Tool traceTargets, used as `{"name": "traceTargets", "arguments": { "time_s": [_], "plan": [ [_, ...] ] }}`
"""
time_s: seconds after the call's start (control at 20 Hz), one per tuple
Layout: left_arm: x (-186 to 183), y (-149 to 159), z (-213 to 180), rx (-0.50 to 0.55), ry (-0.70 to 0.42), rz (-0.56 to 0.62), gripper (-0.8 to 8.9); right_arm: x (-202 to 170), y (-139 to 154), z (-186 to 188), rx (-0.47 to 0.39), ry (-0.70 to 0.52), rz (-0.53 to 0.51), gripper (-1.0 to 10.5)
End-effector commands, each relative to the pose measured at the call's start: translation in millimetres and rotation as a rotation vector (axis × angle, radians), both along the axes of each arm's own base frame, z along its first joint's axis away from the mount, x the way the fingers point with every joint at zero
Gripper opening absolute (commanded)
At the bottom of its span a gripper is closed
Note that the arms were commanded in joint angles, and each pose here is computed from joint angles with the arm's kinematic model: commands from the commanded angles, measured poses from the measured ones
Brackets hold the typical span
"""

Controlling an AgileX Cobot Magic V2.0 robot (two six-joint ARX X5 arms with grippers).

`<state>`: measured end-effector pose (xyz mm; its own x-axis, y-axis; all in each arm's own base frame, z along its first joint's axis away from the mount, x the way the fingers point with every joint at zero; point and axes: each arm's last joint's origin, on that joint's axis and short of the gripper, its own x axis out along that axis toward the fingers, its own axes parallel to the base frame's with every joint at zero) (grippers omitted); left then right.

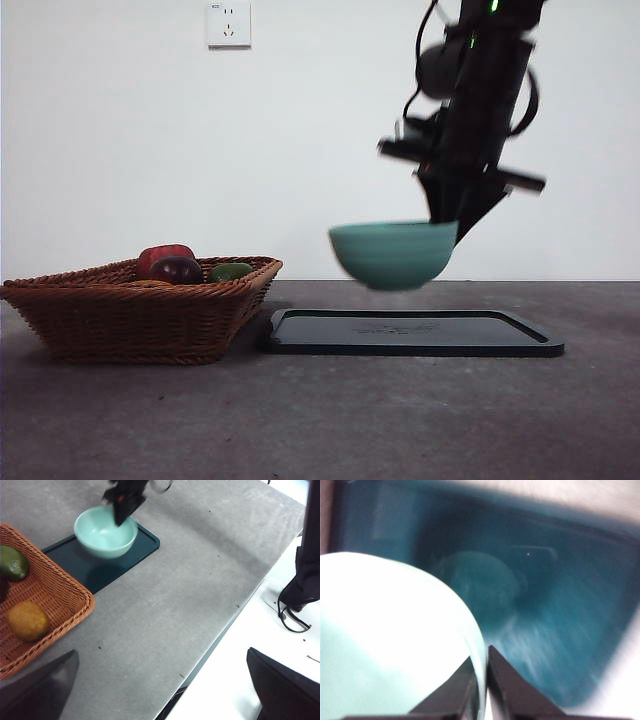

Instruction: Pick up the wifruite, put it on the bowl, pick up the plate, put it on desk

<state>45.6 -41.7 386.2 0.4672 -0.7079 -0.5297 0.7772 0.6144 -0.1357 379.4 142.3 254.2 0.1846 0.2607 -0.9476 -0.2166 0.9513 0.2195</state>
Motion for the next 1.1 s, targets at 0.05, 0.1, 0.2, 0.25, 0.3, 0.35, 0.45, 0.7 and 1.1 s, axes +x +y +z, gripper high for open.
{"name": "traceTargets", "arguments": {
  "time_s": [0.05,0.1,0.2,0.25,0.3,0.35,0.45,0.7,1.1],
  "plan": [
    [0.1,-0.7,2.8,-0.007,-0.017,-0.011,6.25,-9.3,-2.2,10.5,-0.039,0.028,0.07,0.1],
    [0.1,-0.6,2.8,-0.007,-0.017,-0.011,6.25,-16.1,-3.0,17.6,-0.042,0.038,0.088,0.1],
    [0.2,-0.7,2.8,-0.007,-0.017,-0.011,6.25,-30.1,-0.8,32.6,-0.041,0.038,0.128,0.1],
    [0.2,-0.7,2.9,-0.008,-0.017,-0.011,6.25,-36.4,1.4,38.9,-0.039,0.033,0.14,0.1],
    [0.4,-0.8,3.3,-0.011,-0.022,-0.011,6.25,-42.0,3.0,43.5,-0.038,0.026,0.152,0.1],
    [0.7,-1.0,3.9,-0.014,-0.028,-0.011,6.25,-47.6,4.6,45.5,-0.037,0.022,0.163,0.1],
    [0.8,-1.1,4.0,-0.015,-0.029,-0.011,6.25,-65.3,7.9,42.8,-0.037,0.019,0.192,0.1],
    [0.8,-1.1,4.1,-0.016,-0.03,-0.012,6.25,-113.2,10.8,13.9,-0.009,0.005,0.267,0.1],
    [0.8,-1.1,4.0,-0.016,-0.029,-0.011,6.25,-141.6,24.8,-47.8,0.042,0.03,0.256,0.1]
  ]
}}
